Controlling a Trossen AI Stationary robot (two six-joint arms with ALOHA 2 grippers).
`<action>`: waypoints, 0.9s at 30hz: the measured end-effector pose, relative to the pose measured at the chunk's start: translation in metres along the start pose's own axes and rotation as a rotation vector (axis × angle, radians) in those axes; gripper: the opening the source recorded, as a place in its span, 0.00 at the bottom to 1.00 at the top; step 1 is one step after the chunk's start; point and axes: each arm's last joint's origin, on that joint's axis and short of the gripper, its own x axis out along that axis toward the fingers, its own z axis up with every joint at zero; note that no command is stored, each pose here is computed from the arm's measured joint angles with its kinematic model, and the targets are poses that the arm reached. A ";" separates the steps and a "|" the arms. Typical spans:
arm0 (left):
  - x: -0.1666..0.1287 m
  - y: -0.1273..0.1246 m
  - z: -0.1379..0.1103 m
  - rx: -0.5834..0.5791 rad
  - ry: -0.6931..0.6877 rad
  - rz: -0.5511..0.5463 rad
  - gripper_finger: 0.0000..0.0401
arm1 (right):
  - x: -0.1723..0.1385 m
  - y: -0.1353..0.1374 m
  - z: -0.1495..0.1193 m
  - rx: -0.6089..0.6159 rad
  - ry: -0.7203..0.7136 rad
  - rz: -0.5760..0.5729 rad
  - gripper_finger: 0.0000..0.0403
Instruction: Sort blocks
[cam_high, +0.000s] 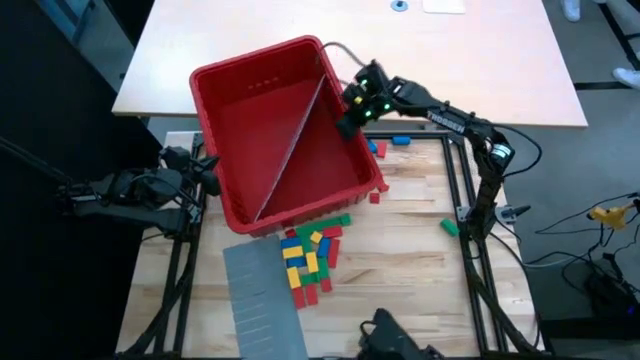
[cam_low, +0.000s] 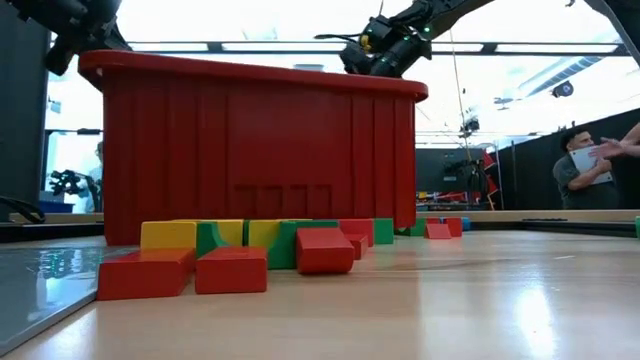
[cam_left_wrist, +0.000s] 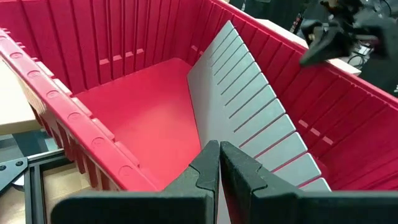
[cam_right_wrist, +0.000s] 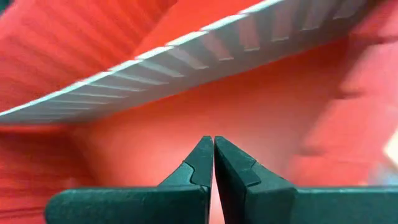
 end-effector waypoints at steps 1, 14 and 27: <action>0.000 0.000 0.000 0.000 0.000 0.000 0.00 | -0.006 -0.002 0.000 -0.003 0.003 -0.023 0.00; 0.000 0.000 0.000 0.024 0.003 0.003 0.00 | -0.019 0.008 0.002 -0.055 -0.024 0.005 0.00; 0.000 0.000 0.000 0.023 0.003 0.002 0.00 | -0.015 0.064 -0.001 -0.448 -0.036 0.134 0.00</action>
